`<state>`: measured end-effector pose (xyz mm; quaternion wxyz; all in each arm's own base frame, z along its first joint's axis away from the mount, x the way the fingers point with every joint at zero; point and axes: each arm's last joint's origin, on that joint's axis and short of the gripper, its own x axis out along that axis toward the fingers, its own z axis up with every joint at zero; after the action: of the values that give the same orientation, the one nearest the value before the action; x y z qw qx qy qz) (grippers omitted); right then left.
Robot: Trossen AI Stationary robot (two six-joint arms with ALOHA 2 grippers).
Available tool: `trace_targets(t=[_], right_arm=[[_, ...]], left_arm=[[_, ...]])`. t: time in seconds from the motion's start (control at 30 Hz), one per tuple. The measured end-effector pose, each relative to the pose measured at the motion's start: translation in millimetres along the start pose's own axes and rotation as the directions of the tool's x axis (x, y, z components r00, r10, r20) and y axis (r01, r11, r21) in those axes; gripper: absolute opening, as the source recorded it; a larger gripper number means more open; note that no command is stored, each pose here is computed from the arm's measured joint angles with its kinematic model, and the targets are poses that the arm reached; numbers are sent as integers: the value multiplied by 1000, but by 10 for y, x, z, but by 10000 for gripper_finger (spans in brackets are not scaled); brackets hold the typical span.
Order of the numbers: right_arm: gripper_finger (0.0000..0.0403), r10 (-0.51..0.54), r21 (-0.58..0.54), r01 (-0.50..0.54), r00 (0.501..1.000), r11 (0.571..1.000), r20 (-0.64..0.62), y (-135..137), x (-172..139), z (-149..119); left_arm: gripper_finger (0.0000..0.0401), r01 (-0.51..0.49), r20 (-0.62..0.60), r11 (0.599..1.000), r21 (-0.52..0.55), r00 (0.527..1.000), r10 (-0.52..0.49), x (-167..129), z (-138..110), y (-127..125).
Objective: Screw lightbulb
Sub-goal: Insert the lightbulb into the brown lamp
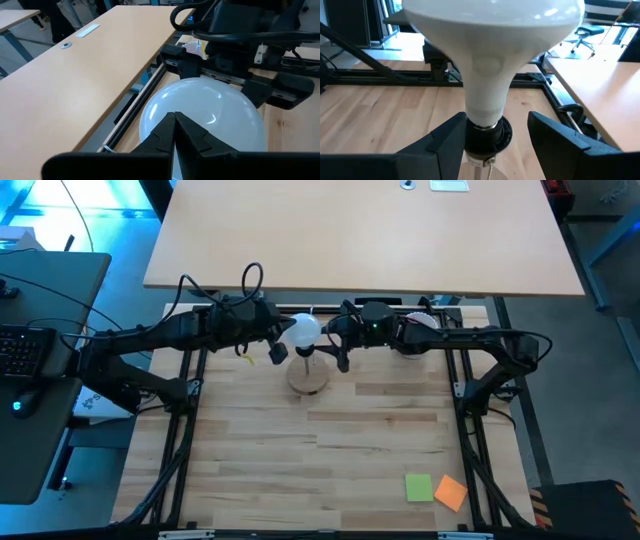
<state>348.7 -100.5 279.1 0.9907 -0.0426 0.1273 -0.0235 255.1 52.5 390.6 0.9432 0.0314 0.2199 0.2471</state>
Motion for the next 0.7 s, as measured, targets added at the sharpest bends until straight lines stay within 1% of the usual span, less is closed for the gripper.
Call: trace_targets(t=[0.23,0.47,0.6,0.67,0.7], right_arm=[[211,3,16,-3,1000,1000,-2,-7,106,-87],[211,4,18,-4,1000,1000,-9,-6,99,-89],[211,-17,24,18,999,1000,-31,-46,5,-48],[211,-47,13,48,997,999,-62,-71,-61,-34],[211,-81,-2,81,993,997,-86,-85,-104,-27]], left_arm=[[3,-2,37,1000,1,999,1,-3,37,2],[3,-7,39,1000,11,999,7,-14,39,8],[3,-42,57,999,17,998,41,-98,56,22],[3,-80,66,996,31,995,77,-181,62,27],[3,-107,71,993,41,992,104,-233,64,24]])
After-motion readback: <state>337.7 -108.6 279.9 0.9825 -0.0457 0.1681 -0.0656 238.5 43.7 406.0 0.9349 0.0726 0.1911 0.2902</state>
